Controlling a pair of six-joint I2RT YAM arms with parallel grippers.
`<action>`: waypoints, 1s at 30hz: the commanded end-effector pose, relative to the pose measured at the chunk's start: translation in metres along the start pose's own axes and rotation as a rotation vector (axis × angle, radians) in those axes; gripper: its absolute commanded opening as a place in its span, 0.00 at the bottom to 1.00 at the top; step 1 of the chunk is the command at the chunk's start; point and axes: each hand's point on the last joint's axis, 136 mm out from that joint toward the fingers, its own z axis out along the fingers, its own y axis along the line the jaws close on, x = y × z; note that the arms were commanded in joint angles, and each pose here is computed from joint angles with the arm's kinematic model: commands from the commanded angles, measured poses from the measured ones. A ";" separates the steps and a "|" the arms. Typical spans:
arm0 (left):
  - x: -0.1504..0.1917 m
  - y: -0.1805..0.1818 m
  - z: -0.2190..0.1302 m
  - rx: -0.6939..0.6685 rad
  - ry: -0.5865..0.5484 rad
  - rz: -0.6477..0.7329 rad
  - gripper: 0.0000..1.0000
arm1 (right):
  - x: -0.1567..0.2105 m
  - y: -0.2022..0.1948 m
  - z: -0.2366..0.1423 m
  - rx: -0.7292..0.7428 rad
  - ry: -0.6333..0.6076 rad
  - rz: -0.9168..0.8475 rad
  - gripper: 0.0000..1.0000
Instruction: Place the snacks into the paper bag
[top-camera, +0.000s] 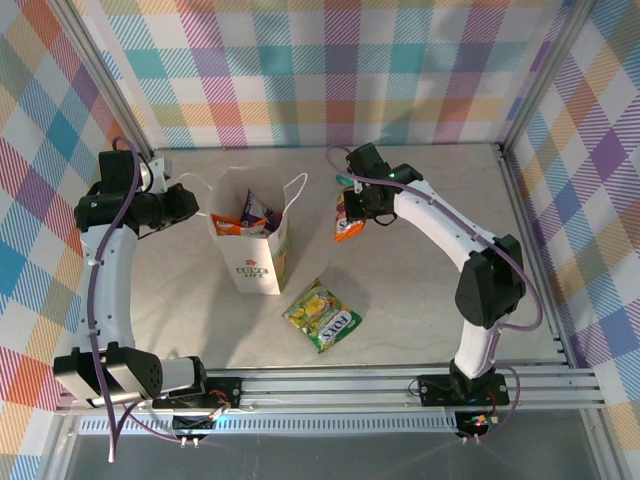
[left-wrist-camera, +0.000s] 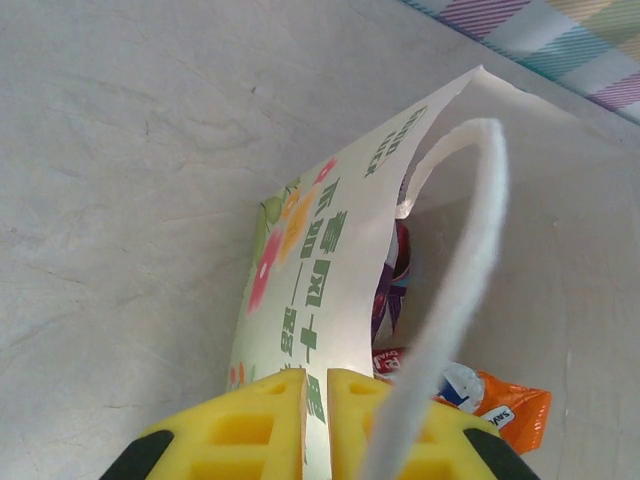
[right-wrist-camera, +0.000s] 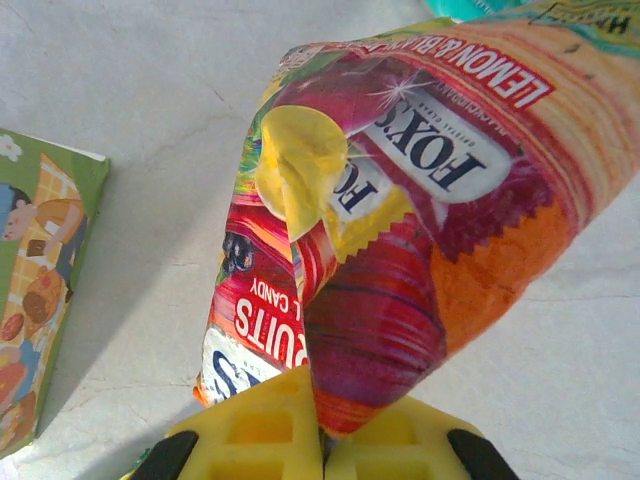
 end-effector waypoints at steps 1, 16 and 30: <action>-0.001 0.003 -0.003 0.005 -0.020 -0.022 0.14 | -0.025 -0.001 -0.049 0.000 -0.122 -0.004 0.00; 0.002 0.008 -0.001 -0.008 -0.030 -0.033 0.14 | -0.054 0.005 -0.149 -0.061 -0.352 0.019 0.00; 0.002 0.006 -0.004 -0.003 -0.037 -0.030 0.14 | -0.071 0.032 -0.221 -0.194 -0.509 -0.007 0.00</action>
